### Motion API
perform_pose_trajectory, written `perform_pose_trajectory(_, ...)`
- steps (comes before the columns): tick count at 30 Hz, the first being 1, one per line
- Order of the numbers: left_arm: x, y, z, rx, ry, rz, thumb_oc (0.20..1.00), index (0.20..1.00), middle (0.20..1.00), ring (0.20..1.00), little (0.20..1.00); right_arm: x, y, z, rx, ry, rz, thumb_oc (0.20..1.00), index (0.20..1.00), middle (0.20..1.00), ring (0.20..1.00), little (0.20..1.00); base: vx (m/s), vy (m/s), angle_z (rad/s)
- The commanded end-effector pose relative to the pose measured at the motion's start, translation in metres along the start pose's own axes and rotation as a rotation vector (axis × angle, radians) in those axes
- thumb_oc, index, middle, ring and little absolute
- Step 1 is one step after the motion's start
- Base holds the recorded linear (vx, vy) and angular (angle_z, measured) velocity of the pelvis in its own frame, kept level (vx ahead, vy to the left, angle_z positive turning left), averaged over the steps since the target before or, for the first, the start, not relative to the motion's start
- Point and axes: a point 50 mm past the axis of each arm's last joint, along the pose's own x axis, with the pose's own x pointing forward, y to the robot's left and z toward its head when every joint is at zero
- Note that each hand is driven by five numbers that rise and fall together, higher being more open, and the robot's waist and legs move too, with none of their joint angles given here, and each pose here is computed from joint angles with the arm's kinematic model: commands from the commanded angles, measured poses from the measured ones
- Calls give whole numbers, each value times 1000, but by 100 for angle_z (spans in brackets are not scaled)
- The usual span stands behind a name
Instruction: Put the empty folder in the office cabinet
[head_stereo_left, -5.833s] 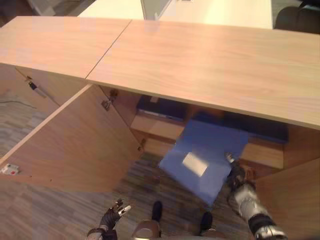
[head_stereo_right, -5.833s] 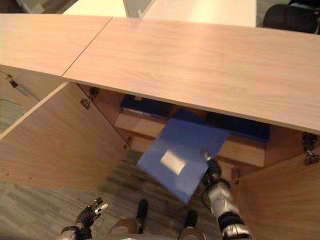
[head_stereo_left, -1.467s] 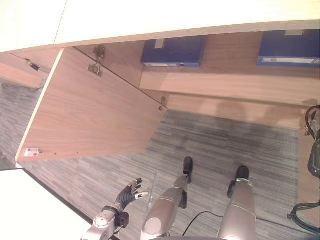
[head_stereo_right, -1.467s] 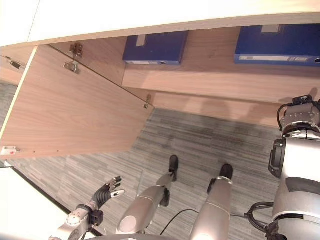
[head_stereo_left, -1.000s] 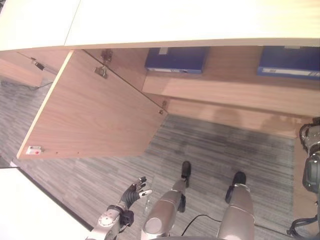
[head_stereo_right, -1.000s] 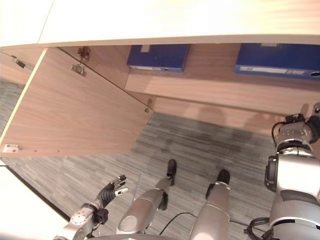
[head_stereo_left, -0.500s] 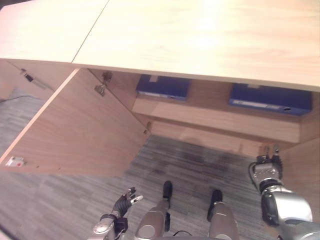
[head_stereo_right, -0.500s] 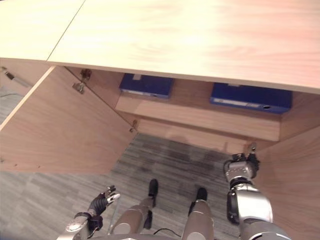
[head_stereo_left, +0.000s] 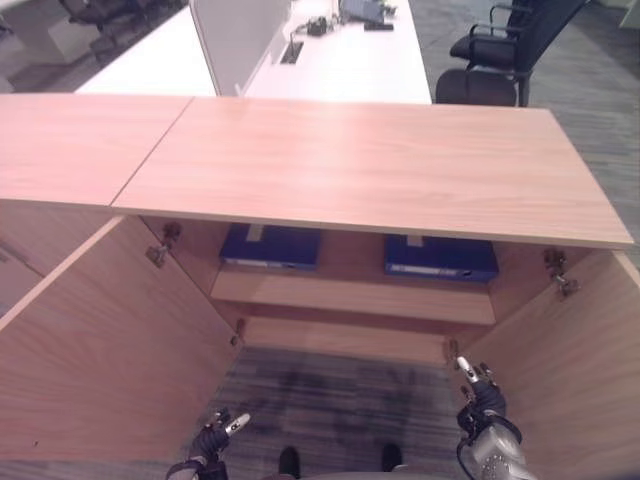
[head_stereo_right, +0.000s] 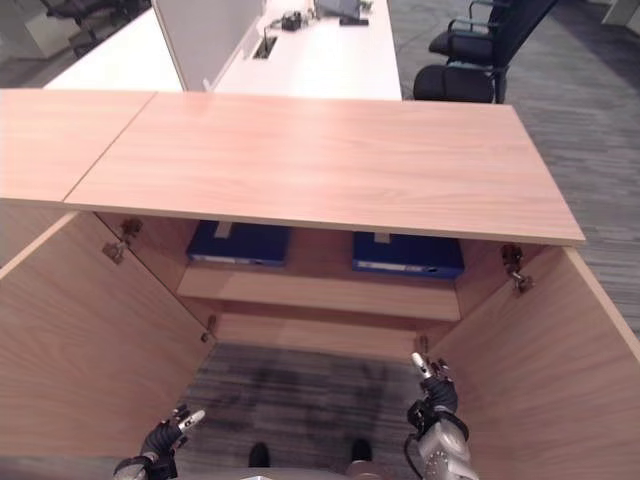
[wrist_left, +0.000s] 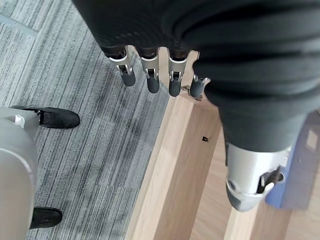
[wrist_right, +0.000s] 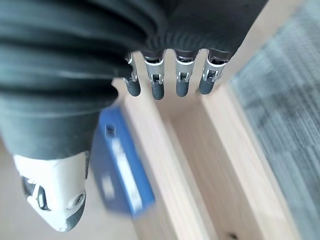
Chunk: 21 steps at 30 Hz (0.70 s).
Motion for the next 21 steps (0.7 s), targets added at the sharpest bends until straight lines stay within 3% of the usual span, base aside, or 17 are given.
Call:
perform_pose_trajectory(1, 4, 4, 14, 43, -54, -1, 1000, 1000, 1000, 1000, 1000, 4, 17, 25, -99, -101, 139, 1000, 1000, 1000, 1000, 1000, 28, 13, -5)
perform_pose_trajectory(6, 2, 7, 15, 59, -67, 0, 1000, 1000, 1000, 1000, 1000, -2, 24, 25, -252, -111, 235, 1000, 1000, 1000, 1000, 1000, -26, 16, -2)
perform_pose_trajectory(10, 9, 3, 45, 85, -170, -41, 1000, 1000, 1000, 1000, 1000, -1, 40, 29, -319, -134, 322, 1000, 1000, 1000, 1000, 1000, -157, -23, 19)
perform_pose_trajectory(21, 17, -14, 72, 31, -263, -87, 1000, 1000, 1000, 1000, 1000, 6, 38, 62, -432, -236, 344, 1000, 1000, 1000, 1000, 1000, -181, -36, 117)
